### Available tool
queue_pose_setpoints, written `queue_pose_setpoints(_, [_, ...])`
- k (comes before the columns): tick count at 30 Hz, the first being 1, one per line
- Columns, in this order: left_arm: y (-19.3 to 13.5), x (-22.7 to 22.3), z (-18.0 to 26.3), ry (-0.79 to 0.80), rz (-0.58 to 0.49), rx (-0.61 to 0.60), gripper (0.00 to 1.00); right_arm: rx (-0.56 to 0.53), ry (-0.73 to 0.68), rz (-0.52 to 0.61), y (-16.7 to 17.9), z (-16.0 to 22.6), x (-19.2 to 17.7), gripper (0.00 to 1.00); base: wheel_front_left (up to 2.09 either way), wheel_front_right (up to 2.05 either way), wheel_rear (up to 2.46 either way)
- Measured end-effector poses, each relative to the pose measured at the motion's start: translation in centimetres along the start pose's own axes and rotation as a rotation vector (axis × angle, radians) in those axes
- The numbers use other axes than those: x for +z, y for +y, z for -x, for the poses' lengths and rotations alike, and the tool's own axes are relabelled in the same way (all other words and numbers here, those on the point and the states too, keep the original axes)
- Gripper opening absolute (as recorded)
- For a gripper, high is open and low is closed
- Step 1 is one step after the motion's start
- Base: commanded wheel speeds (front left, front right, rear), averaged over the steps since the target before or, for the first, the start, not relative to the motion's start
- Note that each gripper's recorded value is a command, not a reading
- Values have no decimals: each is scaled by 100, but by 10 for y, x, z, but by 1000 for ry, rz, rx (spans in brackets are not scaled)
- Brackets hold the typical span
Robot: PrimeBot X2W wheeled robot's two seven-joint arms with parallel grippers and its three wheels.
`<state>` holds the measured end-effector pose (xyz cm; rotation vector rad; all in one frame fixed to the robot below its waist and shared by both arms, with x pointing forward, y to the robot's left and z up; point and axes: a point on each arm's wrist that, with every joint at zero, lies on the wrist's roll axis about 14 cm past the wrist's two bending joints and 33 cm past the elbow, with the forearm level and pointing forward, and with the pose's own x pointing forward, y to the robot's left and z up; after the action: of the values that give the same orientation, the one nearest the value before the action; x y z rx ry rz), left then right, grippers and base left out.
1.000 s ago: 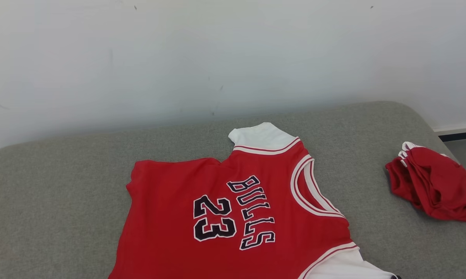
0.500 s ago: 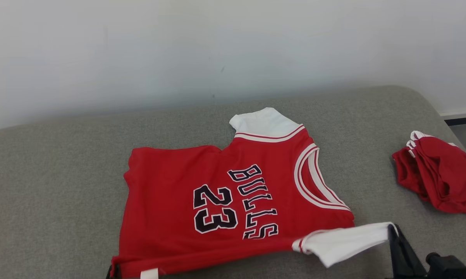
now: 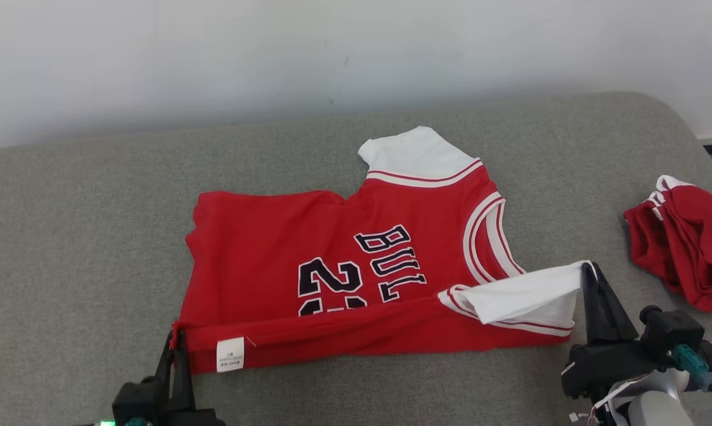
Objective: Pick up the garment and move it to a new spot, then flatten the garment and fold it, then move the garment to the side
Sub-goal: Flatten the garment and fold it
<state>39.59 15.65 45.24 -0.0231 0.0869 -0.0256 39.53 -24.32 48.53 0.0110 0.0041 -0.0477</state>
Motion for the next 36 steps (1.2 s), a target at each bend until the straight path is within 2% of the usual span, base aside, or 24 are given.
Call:
queue_pose_setpoints(16, [-2, -6, -34, 12, -8, 17, 0, 53, 61, 28, 14, -44, -21, 0, 0, 0, 0])
queue_pose_setpoints(17, [-2, -6, -35, 12, -8, 17, 14, 52, 67, 27, 13, -46, -23, 11, 0, 0, 0])
queue_pose_setpoints(18, [-2, -7, -35, 15, -9, 17, 41, 48, 77, 25, 12, -46, -26, 33, 0, 0, 0])
queue_pose_setpoints(19, [-2, -9, -35, 20, -8, 19, 98, 45, 82, 22, 12, -46, -28, 71, 0, 0, 0])
queue_pose_setpoints(20, [-2, -10, -35, 22, -6, 19, 100, 44, 86, 20, 12, -46, -29, 100, 0, 0, 0])
queue_pose_setpoints(31, [3, -10, -25, 25, 16, 57, 100, -8, 45, 7, -3, -38, -17, 100, 0, 0, 0])
queue_pose_setpoints(36, [5, -16, -11, 42, 33, 69, 100, 10, 142, 10, 1, -9, -48, 100, 0, 0, 0])
